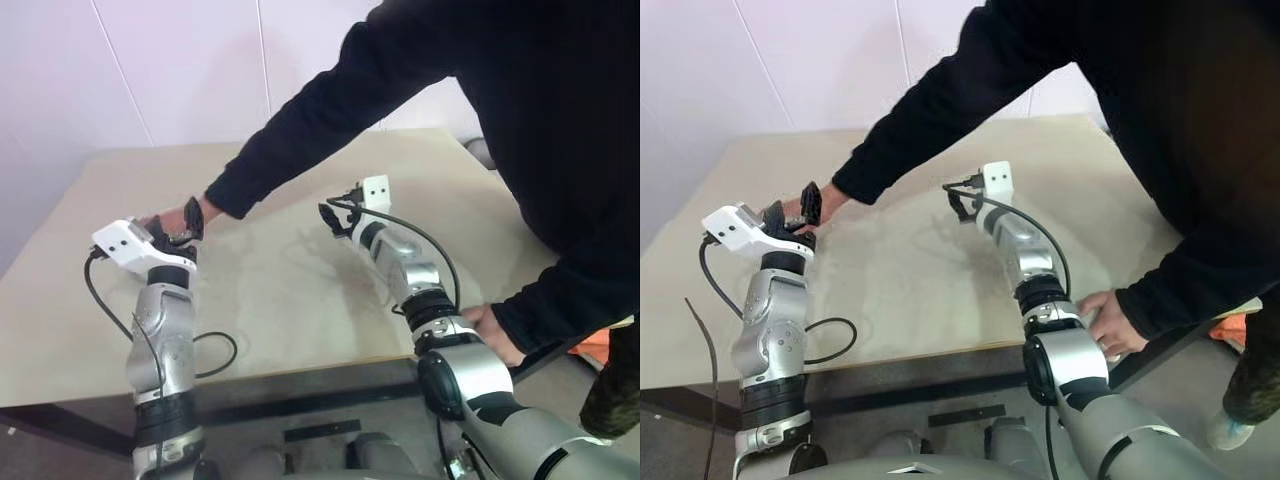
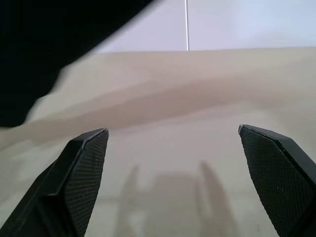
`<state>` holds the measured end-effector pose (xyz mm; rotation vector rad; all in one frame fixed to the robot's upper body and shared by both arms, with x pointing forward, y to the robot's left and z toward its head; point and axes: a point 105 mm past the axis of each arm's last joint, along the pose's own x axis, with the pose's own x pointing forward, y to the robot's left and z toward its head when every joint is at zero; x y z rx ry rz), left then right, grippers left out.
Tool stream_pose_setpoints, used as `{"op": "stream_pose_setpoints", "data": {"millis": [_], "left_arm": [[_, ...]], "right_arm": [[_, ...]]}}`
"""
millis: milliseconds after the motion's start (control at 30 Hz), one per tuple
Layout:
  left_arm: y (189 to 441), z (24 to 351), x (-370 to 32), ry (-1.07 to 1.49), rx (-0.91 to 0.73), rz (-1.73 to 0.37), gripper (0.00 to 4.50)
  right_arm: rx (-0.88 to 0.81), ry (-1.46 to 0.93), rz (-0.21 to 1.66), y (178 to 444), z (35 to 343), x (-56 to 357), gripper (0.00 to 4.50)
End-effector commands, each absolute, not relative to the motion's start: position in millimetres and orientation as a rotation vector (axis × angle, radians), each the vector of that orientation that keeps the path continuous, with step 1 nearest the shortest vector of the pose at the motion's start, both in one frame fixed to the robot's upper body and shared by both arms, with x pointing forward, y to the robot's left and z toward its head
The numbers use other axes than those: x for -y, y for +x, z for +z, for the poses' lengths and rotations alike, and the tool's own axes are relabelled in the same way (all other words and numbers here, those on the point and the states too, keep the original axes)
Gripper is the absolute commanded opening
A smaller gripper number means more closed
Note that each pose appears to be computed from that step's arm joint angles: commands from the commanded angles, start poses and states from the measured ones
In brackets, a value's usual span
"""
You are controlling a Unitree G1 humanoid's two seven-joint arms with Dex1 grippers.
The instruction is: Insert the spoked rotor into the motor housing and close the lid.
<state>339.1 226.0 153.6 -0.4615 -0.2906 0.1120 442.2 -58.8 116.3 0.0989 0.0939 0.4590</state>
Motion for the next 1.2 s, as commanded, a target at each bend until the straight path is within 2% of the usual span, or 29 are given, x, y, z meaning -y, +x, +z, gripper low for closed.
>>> {"op": "stream_pose_setpoints", "data": {"millis": [33,267,500,1200], "left_arm": [[342.8,180.7,-223.1,-0.435,0.374,0.064,4.46],[348.0,193.0,-224.9,-0.411,0.398,0.051,4.46],[343.8,187.7,-224.2,-0.421,0.389,0.065,4.46],[352.7,189.7,-207.7,-0.429,0.378,0.001,4.46]], "right_arm": [[-0.007,0.102,0.467,447.9,146.6,53.4,4.44],[-0.012,0.112,0.474,446.6,145.6,48.8,4.44],[-0.022,0.103,0.507,441.6,141.2,40.4,4.44],[-0.027,0.101,0.46,440.7,137.6,56.7,4.44]]}}
